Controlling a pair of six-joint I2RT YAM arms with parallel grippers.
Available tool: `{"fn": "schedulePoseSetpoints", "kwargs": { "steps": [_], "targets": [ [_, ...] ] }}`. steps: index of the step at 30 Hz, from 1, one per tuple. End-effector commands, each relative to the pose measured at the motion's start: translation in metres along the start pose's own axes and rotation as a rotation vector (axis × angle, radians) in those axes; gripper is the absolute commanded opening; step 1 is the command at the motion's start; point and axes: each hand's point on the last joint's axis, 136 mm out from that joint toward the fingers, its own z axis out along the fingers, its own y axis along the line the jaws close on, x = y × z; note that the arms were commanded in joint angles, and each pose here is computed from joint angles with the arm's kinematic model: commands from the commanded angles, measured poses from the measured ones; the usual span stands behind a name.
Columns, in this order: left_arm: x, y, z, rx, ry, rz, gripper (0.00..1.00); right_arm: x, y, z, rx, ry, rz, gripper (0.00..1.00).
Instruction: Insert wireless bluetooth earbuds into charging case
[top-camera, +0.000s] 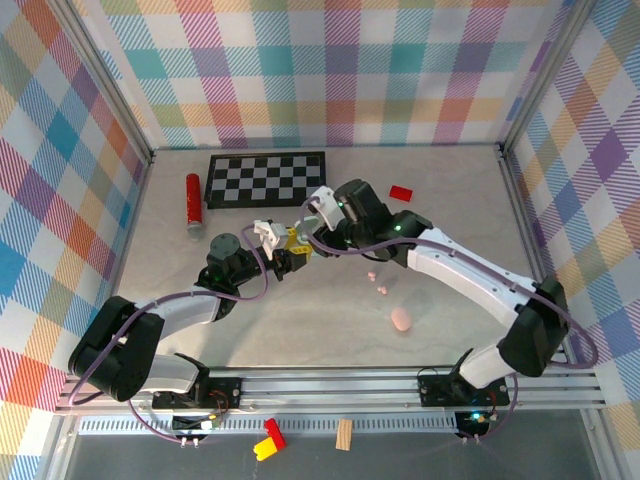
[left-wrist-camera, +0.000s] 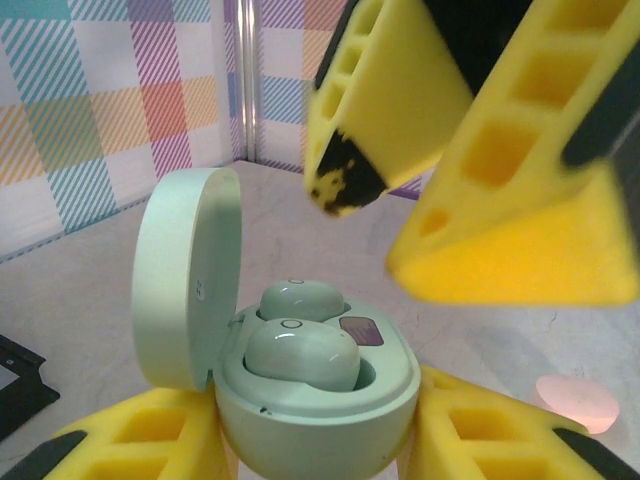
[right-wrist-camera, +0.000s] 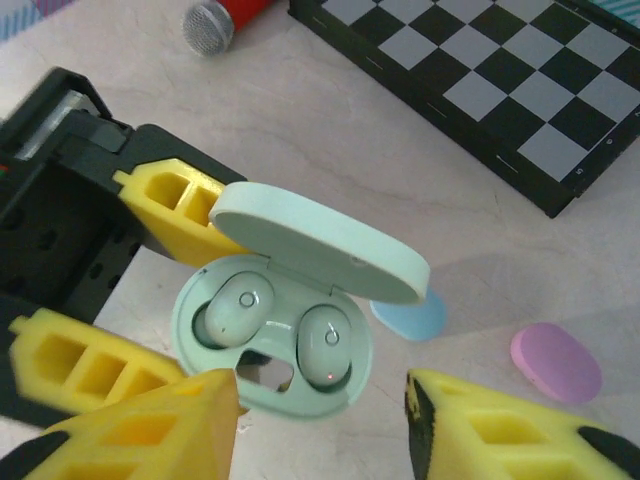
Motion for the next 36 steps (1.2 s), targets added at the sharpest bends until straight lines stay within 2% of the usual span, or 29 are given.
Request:
{"fn": "schedulePoseSetpoints", "kwargs": {
  "steps": [1, 7, 10, 13, 18, 25, 29, 36],
  "targets": [
    [-0.026, -0.005, -0.001, 0.018, -0.071, 0.064, 0.38, -0.03, 0.001, -0.024, -0.059, -0.138, 0.095, 0.52],
    [-0.025, -0.008, -0.001, 0.033, -0.072, 0.066, 0.38, -0.052, -0.015, -0.019, -0.113, -0.163, 0.276, 0.54],
    [-0.027, -0.009, -0.002, 0.036, -0.077, 0.068, 0.38, -0.056, -0.02, -0.008, -0.104, -0.113, 0.302, 0.54],
    [-0.026, -0.01, -0.003, 0.034, -0.073, 0.069, 0.38, -0.053, -0.022, 0.005, -0.098, -0.054, 0.312, 0.55],
    [-0.026, -0.008, -0.003, 0.024, -0.073, 0.06, 0.38, -0.035, -0.022, 0.02, -0.089, 0.048, 0.329, 0.61],
    [-0.031, -0.006, -0.003, 0.017, -0.091, 0.058, 0.38, -0.022, -0.019, 0.008, -0.104, 0.054, 0.371, 0.67],
    [-0.036, -0.007, -0.002, 0.027, -0.113, 0.053, 0.38, -0.026, -0.012, -0.005, -0.212, 0.015, 0.467, 0.7],
    [-0.051, -0.009, -0.005, 0.028, -0.169, 0.043, 0.38, -0.037, -0.004, -0.027, -0.509, -0.059, 0.704, 0.78]
  ]
}}
